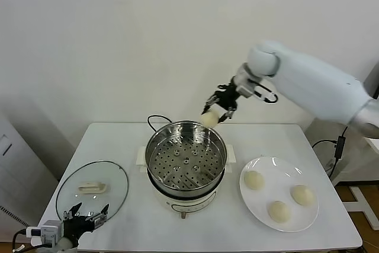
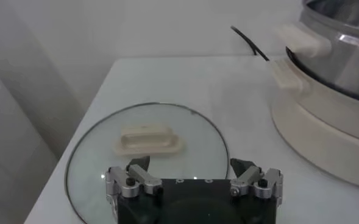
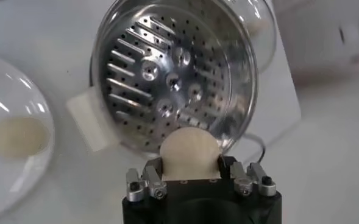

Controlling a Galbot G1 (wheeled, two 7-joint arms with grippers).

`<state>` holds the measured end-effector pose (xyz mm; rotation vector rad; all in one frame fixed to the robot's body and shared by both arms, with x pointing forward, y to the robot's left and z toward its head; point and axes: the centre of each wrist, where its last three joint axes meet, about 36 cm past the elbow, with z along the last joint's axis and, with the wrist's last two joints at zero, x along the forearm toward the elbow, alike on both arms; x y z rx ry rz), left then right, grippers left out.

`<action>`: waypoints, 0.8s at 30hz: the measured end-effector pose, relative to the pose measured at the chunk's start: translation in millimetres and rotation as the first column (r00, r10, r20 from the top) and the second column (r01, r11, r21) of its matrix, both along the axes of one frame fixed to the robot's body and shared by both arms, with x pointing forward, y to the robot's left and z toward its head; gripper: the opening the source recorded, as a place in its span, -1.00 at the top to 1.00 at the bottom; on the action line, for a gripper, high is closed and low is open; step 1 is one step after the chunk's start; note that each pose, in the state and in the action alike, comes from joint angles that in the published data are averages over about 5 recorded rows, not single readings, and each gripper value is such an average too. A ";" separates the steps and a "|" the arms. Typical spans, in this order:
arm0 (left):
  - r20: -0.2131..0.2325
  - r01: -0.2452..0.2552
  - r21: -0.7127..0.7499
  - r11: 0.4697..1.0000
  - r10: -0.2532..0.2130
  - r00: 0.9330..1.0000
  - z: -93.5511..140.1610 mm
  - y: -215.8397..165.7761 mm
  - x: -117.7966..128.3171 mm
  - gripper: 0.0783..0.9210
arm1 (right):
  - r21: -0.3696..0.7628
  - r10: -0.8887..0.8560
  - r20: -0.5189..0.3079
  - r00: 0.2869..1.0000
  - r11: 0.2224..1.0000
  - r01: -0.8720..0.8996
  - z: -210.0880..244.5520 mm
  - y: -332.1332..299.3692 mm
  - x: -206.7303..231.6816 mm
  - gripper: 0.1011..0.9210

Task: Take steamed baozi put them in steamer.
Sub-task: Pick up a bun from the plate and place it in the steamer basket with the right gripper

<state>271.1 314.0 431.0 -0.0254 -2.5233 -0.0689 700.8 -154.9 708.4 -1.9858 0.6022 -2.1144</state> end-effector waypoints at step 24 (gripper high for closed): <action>-0.004 -0.002 -0.001 1.000 0.002 1.000 -2.9 0.8 0.0 -0.77 | -0.212 0.206 0.073 0.976 0.959 -0.187 -83.3 96.2 -10.4 -0.13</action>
